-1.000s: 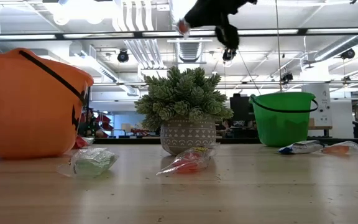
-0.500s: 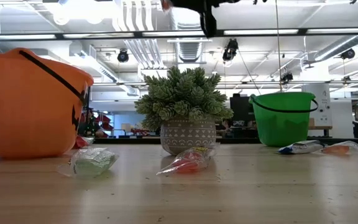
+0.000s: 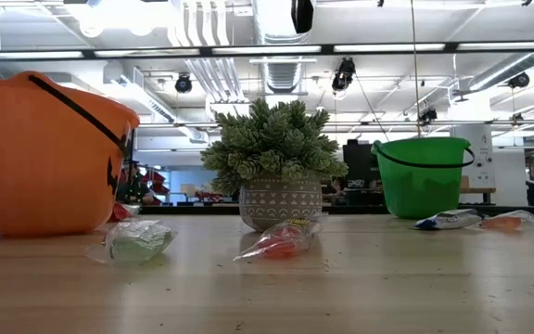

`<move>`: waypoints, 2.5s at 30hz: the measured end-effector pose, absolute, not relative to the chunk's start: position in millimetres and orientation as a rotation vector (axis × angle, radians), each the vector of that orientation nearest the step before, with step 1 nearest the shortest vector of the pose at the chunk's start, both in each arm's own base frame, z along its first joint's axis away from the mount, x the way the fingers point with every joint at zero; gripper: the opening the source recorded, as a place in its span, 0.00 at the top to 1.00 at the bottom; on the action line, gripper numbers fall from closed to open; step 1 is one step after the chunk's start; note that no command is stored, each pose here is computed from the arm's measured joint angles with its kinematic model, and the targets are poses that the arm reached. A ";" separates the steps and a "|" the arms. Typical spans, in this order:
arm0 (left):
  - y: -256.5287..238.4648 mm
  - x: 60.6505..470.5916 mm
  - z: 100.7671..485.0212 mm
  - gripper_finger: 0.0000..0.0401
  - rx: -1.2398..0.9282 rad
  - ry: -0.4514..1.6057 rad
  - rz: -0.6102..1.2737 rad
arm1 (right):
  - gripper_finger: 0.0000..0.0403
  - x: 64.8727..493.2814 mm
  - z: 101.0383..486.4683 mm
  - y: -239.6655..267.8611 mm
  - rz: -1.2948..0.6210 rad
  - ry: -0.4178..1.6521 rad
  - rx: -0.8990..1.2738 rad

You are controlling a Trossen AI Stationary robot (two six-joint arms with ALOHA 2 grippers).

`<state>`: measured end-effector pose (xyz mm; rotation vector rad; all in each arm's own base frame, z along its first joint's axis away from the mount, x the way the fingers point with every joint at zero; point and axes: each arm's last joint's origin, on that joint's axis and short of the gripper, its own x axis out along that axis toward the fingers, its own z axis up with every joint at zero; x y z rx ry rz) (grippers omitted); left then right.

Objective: Sort candy
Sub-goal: Put the orange gummy into the orange bucket

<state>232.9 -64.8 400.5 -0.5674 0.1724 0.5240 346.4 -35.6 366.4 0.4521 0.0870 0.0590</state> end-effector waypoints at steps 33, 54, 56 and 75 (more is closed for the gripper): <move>-40.8 277.1 388.4 0.71 -0.578 0.215 0.412 | 0.98 342.3 379.2 -32.0 0.097 0.224 0.375; -39.5 269.4 390.5 0.71 -0.572 0.252 0.379 | 0.98 336.4 383.5 -34.9 0.094 0.221 0.380; -39.2 269.5 390.6 0.71 -0.573 0.250 0.380 | 0.98 334.7 385.5 -34.4 0.105 0.216 0.381; -32.3 274.7 393.8 0.71 -0.563 0.225 0.336 | 0.98 336.5 386.2 -29.8 0.150 0.207 0.391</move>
